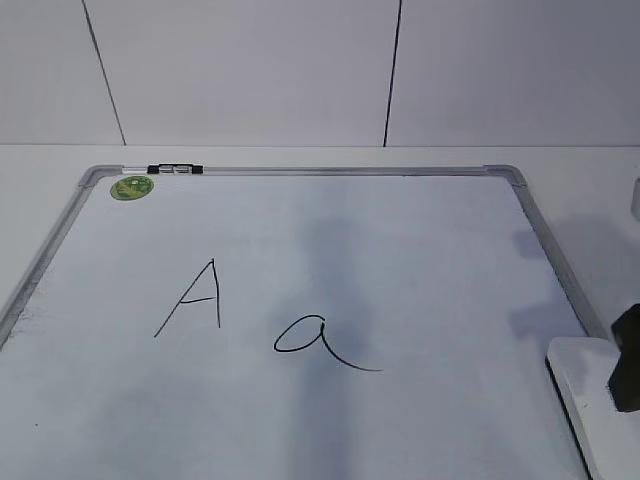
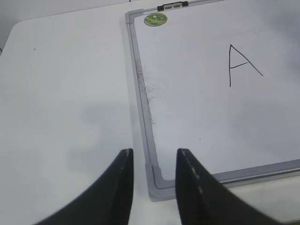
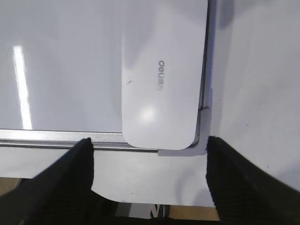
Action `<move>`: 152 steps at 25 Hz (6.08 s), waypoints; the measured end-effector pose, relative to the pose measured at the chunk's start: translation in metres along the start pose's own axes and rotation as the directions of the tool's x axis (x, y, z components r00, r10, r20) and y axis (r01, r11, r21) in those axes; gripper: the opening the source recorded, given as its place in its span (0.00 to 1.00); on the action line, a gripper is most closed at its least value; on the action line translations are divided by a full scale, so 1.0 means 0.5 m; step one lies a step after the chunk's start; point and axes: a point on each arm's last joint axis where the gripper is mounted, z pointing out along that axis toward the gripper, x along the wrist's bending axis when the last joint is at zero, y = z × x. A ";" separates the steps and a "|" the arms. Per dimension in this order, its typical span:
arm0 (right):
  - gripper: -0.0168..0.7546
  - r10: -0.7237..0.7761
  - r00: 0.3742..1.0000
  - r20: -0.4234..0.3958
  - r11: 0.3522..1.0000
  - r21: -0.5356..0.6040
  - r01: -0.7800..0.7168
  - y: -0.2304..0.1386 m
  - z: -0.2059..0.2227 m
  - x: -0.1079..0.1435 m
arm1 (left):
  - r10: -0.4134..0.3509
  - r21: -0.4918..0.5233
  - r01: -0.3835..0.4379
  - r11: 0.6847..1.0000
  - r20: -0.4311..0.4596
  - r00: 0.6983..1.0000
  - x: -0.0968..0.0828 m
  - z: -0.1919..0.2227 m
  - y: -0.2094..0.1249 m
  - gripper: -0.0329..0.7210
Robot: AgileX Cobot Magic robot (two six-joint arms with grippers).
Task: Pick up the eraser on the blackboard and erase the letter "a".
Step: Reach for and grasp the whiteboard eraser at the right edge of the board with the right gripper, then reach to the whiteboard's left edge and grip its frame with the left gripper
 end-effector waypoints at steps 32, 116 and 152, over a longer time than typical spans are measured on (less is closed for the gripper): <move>0.88 -0.040 0.999 0.028 0.999 0.022 0.039 0.049 0.071 0.007 | 0.000 0.000 0.000 1.000 0.000 1.000 0.000 0.000 0.000 0.36; 0.80 -0.013 1.000 0.017 0.990 0.140 0.011 0.088 0.175 -0.017 | 0.000 0.000 0.000 1.000 0.000 1.000 0.000 0.000 0.000 0.35; 0.76 -0.013 1.000 0.002 0.997 0.078 0.013 0.070 0.114 -0.017 | 0.000 0.000 0.000 1.000 0.000 1.000 0.000 0.000 0.000 0.35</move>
